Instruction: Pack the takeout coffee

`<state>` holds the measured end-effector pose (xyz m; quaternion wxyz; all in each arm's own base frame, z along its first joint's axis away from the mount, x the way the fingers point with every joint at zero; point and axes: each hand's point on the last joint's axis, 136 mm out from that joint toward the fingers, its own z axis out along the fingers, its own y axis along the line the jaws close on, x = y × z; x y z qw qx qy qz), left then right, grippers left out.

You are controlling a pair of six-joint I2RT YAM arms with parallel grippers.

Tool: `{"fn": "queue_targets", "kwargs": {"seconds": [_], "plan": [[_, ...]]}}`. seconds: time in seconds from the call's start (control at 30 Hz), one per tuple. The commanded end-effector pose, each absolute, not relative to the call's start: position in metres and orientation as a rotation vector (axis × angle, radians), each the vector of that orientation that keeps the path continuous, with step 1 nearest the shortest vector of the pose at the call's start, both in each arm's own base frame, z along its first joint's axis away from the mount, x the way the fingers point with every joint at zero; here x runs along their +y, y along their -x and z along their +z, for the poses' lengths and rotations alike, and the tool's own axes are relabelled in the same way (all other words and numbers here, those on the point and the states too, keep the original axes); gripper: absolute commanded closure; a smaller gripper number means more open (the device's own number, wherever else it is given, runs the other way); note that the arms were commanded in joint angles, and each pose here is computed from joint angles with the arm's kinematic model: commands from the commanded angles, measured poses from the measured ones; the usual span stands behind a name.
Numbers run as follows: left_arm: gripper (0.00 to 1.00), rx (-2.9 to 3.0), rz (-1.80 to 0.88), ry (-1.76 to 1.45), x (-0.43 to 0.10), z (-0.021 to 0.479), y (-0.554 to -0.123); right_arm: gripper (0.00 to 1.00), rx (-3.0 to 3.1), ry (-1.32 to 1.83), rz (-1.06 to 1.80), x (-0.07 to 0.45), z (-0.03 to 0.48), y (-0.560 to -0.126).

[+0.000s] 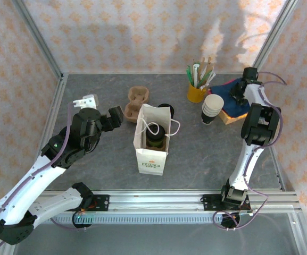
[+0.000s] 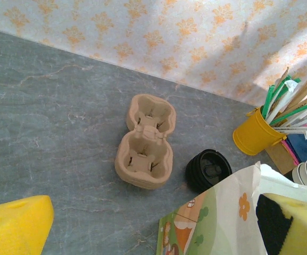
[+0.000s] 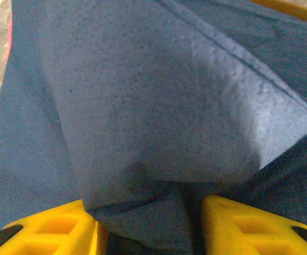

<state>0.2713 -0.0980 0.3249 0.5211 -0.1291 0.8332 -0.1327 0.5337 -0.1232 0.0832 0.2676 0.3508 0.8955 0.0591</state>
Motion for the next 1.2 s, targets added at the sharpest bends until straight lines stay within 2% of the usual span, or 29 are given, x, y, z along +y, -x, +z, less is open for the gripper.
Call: {"fn": "queue_targets", "kwargs": {"seconds": [0.0,0.13,0.3,0.53,0.73,1.0,1.17], "plan": [[0.01,2.002,-0.299,0.327,-0.093,0.321,-0.27,0.56,2.362,-0.934,0.247,-0.112,0.111,-0.537],[0.01,2.001,-0.299,0.328,-0.091,0.321,-0.268,0.65,2.361,-0.936,0.259,-0.111,0.112,-0.538],[0.01,1.996,-0.299,0.331,-0.09,0.322,-0.267,0.8,2.35,-0.93,0.292,-0.107,0.12,-0.54],[0.01,1.99,-0.298,0.334,-0.089,0.323,-0.266,0.95,2.283,-0.85,0.328,-0.102,0.176,-0.543],[0.01,1.979,-0.303,0.332,-0.089,0.327,-0.267,0.99,2.166,-0.798,0.329,-0.101,0.251,-0.528],[0.01,1.971,-0.333,0.312,-0.095,0.333,-0.269,1.0,2.019,-0.664,0.454,-0.071,0.356,-0.481],[0.01,1.981,-0.391,0.255,-0.108,0.335,-0.27,1.0,1.95,-0.519,0.825,-0.01,0.4,-0.437]]}}
